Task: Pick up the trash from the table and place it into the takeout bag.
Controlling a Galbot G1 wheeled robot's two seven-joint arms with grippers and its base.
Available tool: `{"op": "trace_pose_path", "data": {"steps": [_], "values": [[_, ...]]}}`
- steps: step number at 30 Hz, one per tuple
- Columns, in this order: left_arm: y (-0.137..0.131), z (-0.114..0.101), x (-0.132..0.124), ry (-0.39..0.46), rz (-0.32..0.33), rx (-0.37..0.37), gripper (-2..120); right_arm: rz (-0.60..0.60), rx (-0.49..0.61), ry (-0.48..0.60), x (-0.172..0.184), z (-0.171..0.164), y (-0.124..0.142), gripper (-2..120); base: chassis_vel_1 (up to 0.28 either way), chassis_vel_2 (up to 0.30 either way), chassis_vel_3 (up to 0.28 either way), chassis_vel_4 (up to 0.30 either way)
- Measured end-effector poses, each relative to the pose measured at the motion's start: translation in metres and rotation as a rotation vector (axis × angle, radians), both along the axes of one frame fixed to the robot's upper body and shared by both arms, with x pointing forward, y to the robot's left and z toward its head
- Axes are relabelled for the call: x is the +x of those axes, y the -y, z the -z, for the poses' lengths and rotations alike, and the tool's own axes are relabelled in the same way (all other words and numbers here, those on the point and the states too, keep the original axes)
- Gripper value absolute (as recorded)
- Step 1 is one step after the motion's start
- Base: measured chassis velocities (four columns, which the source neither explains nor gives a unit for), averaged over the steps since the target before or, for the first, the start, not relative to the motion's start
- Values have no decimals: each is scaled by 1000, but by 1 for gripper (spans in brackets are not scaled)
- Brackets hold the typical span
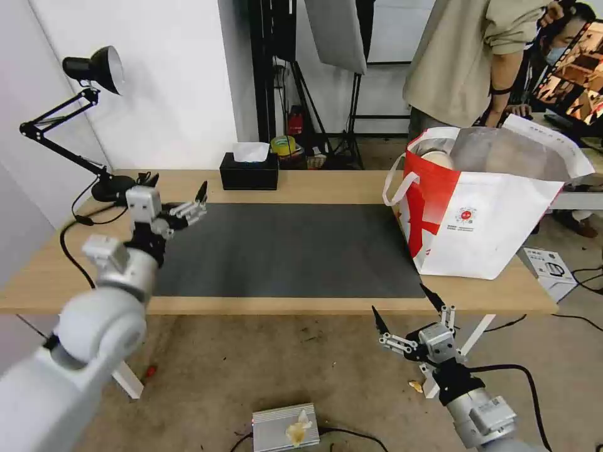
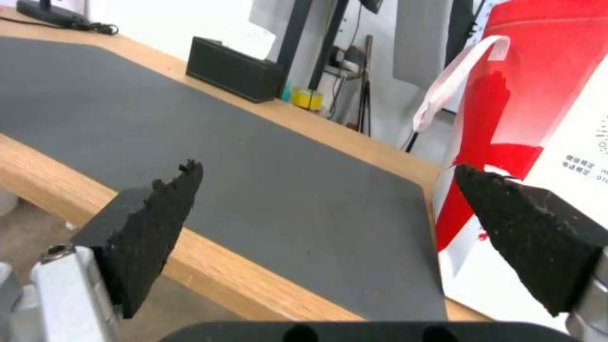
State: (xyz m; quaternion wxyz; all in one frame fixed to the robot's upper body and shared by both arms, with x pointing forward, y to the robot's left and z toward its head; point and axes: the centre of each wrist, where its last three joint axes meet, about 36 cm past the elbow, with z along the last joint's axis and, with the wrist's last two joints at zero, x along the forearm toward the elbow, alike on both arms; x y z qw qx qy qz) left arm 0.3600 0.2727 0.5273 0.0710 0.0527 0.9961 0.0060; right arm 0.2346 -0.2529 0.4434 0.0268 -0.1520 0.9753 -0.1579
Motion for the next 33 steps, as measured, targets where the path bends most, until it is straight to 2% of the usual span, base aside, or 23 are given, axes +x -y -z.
{"op": "trace_pose_path", "data": {"steps": [6, 14, 18, 21, 23, 33], "values": [[16, 27, -36, -20, 3, -55, 100, 0, 0, 0, 0, 0, 0, 100, 0, 0, 0, 0], [21, 49, -64, -6, -13, -59, 100, 0, 0, 0, 0, 0, 0, 100, 0, 0, 0, 0], [25, 60, -77, 12, -13, -41, 100, 0, 0, 0, 0, 0, 0, 100, 0, 0, 0, 0], [23, 72, -84, 41, 3, 8, 100, 0, 0, 0, 0, 0, 0, 100, 0, 0, 0, 0], [22, 74, -86, 44, 8, 13, 100, 0, 0, 0, 0, 0, 0, 100, 0, 0, 0, 0], [22, 114, -124, 60, 52, 40, 100, 0, 0, 0, 0, 0, 0, 100, 0, 0, 0, 0]]}}
